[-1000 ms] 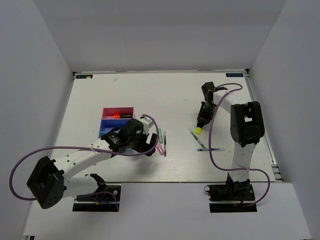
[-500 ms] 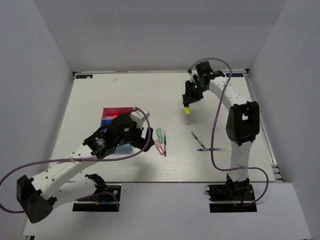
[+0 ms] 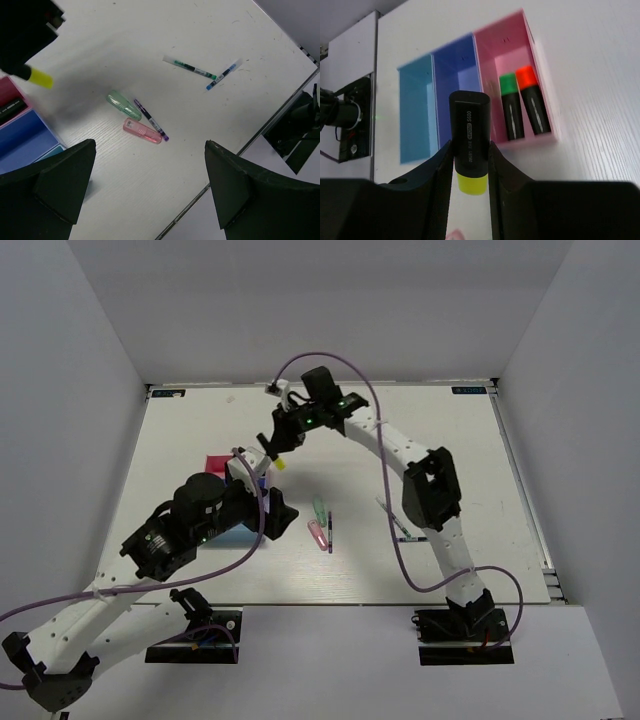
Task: Sort the stationery into containers
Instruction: Place the stationery in the storage box, then pick up the stationery from the center of the board.
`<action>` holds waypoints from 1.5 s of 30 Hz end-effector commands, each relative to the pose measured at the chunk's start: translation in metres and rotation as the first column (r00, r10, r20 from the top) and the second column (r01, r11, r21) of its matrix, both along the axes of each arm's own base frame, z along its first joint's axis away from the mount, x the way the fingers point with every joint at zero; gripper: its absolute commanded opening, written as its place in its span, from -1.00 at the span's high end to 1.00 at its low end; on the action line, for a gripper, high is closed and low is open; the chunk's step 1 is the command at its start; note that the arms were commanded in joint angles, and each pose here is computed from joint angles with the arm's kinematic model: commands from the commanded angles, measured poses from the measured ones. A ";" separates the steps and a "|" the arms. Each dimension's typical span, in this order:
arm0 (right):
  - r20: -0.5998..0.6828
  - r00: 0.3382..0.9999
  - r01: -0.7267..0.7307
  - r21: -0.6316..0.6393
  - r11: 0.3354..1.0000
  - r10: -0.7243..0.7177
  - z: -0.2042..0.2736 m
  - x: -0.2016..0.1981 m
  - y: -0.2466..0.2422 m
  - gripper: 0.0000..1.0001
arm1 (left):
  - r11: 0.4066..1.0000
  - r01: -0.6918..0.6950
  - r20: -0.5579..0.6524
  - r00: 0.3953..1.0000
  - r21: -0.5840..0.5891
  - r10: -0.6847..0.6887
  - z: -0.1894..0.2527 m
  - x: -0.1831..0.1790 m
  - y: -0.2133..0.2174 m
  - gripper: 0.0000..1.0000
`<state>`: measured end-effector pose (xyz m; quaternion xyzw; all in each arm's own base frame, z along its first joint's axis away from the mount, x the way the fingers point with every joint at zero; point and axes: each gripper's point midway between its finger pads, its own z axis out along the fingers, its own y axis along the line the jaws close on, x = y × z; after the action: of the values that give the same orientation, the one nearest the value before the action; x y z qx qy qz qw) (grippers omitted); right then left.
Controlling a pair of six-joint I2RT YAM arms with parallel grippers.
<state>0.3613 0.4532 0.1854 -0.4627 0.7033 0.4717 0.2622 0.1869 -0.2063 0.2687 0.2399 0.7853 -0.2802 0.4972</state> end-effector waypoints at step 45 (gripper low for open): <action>0.055 0.748 0.572 -0.559 0.601 -0.661 -0.064 0.009 -0.248 0.02 | 0.848 -0.403 -0.474 0.705 0.344 0.527 -0.169 0.016 -0.029 -0.21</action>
<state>0.4296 0.2612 0.1830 -0.2761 0.8756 0.1633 0.3612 0.1966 -0.2375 0.1206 0.0901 0.9436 -0.1588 0.2761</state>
